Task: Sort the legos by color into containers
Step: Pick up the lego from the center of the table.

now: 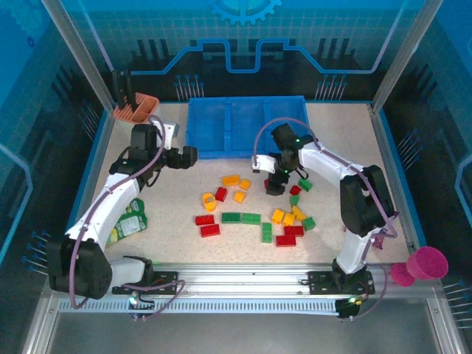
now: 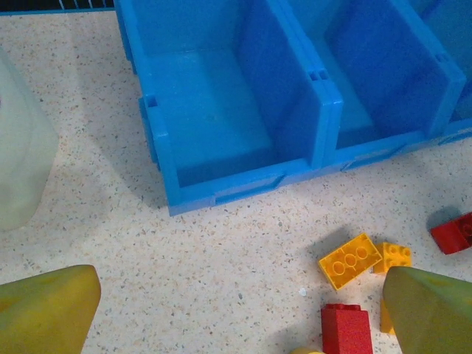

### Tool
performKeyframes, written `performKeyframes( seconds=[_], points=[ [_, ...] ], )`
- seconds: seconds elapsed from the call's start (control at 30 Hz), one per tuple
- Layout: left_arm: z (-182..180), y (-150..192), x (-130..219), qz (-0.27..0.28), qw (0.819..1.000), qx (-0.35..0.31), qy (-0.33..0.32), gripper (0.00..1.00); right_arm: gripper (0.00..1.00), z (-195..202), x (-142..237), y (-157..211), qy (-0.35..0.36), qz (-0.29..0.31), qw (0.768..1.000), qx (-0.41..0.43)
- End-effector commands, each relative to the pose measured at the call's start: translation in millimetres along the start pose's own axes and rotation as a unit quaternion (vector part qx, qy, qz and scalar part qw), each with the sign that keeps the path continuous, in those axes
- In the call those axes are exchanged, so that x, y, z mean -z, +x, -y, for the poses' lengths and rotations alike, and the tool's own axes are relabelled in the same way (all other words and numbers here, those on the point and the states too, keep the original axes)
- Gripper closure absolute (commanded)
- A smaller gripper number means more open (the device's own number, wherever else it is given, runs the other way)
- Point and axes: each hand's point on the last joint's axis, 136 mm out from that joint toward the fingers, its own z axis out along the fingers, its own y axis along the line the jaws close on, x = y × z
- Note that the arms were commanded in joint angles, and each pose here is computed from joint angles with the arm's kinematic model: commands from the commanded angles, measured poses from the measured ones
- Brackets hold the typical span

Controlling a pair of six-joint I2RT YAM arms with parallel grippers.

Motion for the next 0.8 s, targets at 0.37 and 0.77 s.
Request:
performKeyframes(
  seconds=[0.37,0.77],
  points=[
    [-3,3,-6,0.006,1.000,-0.029,-0.008,0.01,0.07,13,-50,25,0.037,-0.038,0.998,0.046],
    [-2,2,-17,-0.007,1.000,-0.020,0.001,0.01,0.72,5,-65,39,0.017,-0.046,0.998,0.033]
  ],
)
